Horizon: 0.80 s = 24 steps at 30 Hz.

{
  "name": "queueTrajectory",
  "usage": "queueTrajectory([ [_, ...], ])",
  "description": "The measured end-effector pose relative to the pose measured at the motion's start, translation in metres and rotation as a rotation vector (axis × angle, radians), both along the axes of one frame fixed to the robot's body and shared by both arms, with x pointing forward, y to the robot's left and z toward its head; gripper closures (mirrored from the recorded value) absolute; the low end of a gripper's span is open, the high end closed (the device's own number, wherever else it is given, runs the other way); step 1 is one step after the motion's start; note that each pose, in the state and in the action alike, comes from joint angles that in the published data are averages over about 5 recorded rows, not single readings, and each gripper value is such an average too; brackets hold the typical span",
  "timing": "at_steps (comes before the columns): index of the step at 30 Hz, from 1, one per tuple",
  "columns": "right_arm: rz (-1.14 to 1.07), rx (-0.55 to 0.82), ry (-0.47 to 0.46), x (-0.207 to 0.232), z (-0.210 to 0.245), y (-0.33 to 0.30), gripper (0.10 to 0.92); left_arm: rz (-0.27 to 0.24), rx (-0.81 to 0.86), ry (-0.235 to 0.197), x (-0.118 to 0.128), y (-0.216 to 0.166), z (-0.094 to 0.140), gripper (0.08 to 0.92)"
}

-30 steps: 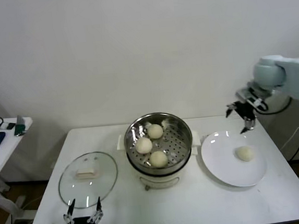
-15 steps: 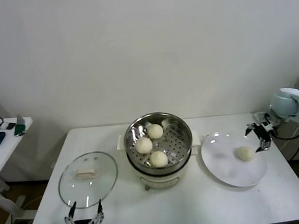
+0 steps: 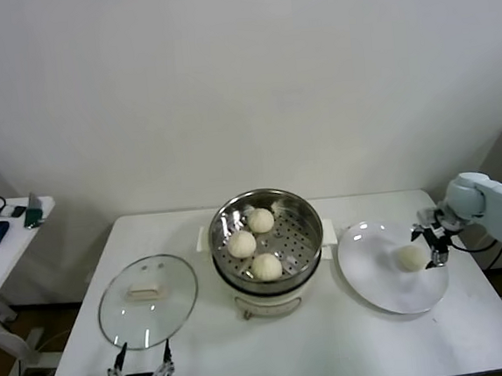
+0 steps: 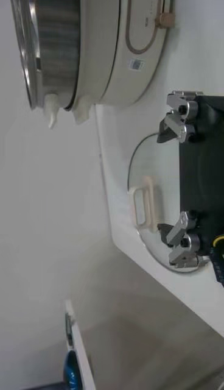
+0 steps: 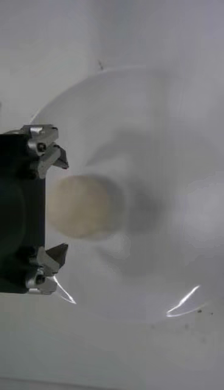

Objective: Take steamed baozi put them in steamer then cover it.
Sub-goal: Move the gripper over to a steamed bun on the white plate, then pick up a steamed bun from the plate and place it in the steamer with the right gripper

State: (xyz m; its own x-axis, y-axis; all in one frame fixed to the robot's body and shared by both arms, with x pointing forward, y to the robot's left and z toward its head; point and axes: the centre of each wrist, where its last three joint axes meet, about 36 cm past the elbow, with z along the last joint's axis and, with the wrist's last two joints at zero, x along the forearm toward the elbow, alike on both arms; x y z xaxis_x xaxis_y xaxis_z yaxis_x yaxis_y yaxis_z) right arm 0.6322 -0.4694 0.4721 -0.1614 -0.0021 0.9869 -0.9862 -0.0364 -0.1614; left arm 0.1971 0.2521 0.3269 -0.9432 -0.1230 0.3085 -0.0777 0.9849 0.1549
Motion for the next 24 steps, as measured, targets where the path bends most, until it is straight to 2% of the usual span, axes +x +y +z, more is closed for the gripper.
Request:
queueTrajectory([
  [7,-0.004,-0.002,0.002,0.0,-0.007,0.002,0.315,0.0,0.002,-0.002,-0.001,0.0,0.001,0.177],
  [13,-0.002,0.005,-0.001,0.003,-0.009,0.008,0.372,-0.003,0.0,-0.003,-0.002,-0.002,0.001,0.177],
  [19,0.004,0.029,-0.002,0.007,0.0,0.012,0.396,-0.003,0.0,-0.001,-0.003,-0.002,0.001,0.177],
  [24,0.011,0.052,-0.011,0.015,0.026,0.016,0.402,-0.003,0.001,-0.003,-0.003,-0.002,0.001,0.177],
])
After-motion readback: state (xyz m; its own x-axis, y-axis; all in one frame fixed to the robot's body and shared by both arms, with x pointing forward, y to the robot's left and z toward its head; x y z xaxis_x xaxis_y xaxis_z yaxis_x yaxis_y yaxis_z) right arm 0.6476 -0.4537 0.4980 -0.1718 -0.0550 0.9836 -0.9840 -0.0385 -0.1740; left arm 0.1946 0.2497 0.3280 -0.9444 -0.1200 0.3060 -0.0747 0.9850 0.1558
